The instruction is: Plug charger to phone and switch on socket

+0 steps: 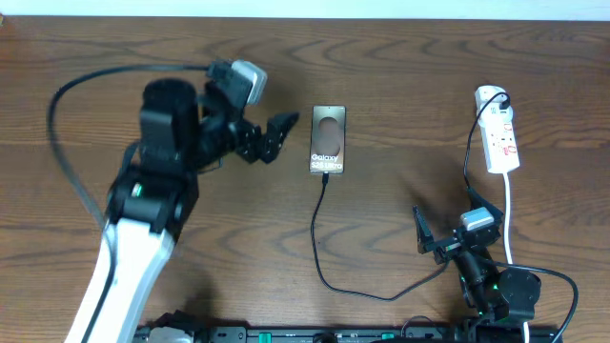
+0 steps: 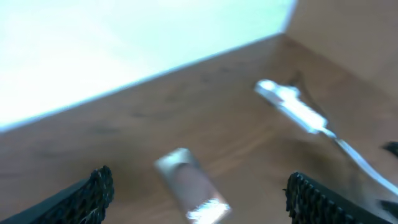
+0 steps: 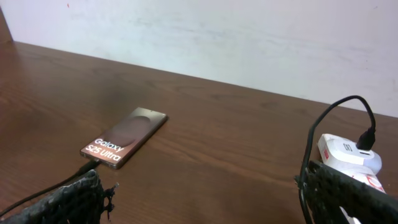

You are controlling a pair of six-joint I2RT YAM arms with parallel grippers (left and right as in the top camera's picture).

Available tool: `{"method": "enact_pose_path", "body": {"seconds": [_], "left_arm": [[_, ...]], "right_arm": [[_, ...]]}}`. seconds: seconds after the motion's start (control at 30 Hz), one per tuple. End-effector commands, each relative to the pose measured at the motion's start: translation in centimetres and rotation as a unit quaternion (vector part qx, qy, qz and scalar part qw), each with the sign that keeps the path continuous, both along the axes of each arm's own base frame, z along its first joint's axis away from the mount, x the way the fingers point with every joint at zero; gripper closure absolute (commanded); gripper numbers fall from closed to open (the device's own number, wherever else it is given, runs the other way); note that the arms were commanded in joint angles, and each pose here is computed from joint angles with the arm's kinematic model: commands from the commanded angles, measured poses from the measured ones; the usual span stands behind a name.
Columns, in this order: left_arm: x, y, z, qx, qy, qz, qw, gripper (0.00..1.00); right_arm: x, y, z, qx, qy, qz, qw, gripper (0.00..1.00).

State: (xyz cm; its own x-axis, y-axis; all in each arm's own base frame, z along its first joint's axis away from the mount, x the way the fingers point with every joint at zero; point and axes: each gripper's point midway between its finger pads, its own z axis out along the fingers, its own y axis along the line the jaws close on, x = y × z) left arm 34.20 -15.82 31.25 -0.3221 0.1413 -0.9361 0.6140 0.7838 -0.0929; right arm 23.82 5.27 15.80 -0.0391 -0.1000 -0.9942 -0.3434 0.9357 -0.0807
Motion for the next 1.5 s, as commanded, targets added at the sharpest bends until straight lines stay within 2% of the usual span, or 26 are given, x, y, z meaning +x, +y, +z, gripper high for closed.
{"method": "enact_pose_path", "body": {"seconds": [0.0, 0.1, 0.23, 0.37, 0.53, 1.0, 1.47], "left_arm": [[-0.1, 4.2, -1.5, 0.047, -0.009, 0.118, 0.992, 0.1], [-0.9, 5.9, -3.5, 0.011, 0.029, 0.184, 0.982, 0.1], [-1.2, 7.4, -6.8, 0.005, 0.059, 0.233, 0.971, 0.1], [-1.8, 7.8, -8.1, -0.015, 0.036, 0.235, 0.971, 0.1], [-2.9, 8.4, -9.0, -0.058, -0.034, 0.238, 0.969, 0.1], [-7.5, 14.4, -15.9, -0.192, -0.053, 0.343, 0.918, 0.1], [-9.7, 16.6, -19.1, -0.149, -0.014, 0.404, 0.902, 0.1]], "right_arm": [[-0.1, 0.2, -0.2, 0.005, 0.005, 0.006, 1.0, 0.01], [-0.1, 0.2, -0.2, 0.005, 0.005, 0.006, 1.0, 0.01], [-0.1, 0.2, -0.2, 0.005, 0.005, 0.006, 1.0, 0.01], [-0.1, 0.2, -0.2, 0.005, 0.005, 0.006, 1.0, 0.01], [-0.1, 0.2, -0.2, 0.005, 0.005, 0.006, 1.0, 0.01], [-0.1, 0.2, -0.2, 0.005, 0.005, 0.006, 1.0, 0.01], [-0.1, 0.2, -0.2, 0.005, 0.005, 0.006, 1.0, 0.01]]}}
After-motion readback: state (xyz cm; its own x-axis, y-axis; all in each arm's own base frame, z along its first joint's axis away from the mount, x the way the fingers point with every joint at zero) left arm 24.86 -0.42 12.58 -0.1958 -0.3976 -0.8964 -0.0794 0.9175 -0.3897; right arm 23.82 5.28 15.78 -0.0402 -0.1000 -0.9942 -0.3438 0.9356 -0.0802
